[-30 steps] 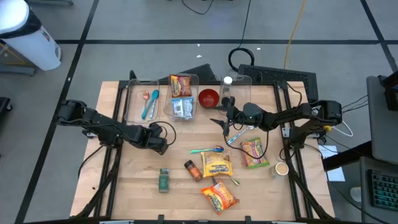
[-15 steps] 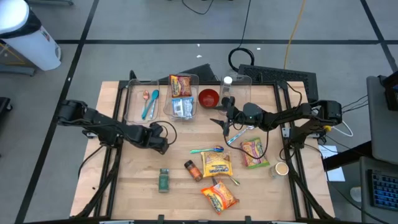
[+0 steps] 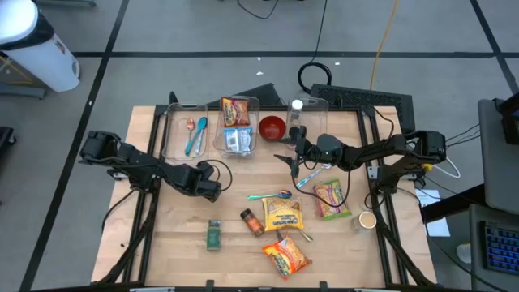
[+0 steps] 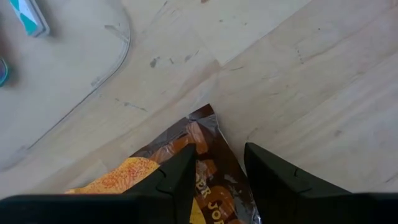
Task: Pick & Place Food Item
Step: Put the orange seasoning pack into the right transparent bin
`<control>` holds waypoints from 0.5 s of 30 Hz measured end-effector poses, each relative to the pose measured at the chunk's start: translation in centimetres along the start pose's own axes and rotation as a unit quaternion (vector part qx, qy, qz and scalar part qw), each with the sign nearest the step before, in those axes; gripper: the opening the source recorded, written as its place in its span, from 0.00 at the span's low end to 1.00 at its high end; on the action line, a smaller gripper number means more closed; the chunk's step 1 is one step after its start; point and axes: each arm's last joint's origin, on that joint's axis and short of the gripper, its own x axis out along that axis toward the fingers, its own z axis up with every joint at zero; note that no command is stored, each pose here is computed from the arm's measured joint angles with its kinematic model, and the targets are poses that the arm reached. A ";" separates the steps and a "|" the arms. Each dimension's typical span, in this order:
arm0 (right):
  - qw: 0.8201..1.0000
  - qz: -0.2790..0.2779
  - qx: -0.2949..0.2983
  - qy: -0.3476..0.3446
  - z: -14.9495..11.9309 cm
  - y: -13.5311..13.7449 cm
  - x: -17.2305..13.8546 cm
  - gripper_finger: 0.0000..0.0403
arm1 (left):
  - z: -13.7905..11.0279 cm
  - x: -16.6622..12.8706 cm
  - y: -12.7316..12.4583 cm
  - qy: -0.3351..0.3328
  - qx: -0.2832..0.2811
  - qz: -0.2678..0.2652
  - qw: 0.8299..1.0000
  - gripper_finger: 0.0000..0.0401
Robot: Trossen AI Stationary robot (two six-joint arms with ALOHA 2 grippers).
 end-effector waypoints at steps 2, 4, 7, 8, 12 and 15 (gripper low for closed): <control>1.000 0.000 0.000 0.000 0.0 0.0 0.0 0.62 | 0.0 0.0 0.0 0.002 -0.004 0.001 1.000 0.34; 1.000 0.000 0.000 0.000 0.0 0.0 0.0 0.62 | 0.0 0.0 0.0 0.003 -0.008 0.001 1.000 0.30; 1.000 0.000 0.000 0.000 0.0 0.0 0.0 0.62 | -0.1 0.0 0.0 0.005 -0.013 0.000 1.000 0.20; 1.000 0.000 0.000 0.000 0.0 0.0 0.0 0.62 | -0.1 0.0 0.0 0.007 -0.013 -0.001 1.000 0.16; 1.000 0.000 0.000 0.000 0.0 0.0 0.0 0.62 | -0.1 0.1 0.0 0.014 -0.016 -0.006 1.000 0.02; 1.000 0.000 0.000 0.000 0.0 0.0 0.0 0.62 | -0.1 0.1 0.0 0.015 -0.014 -0.006 1.000 0.03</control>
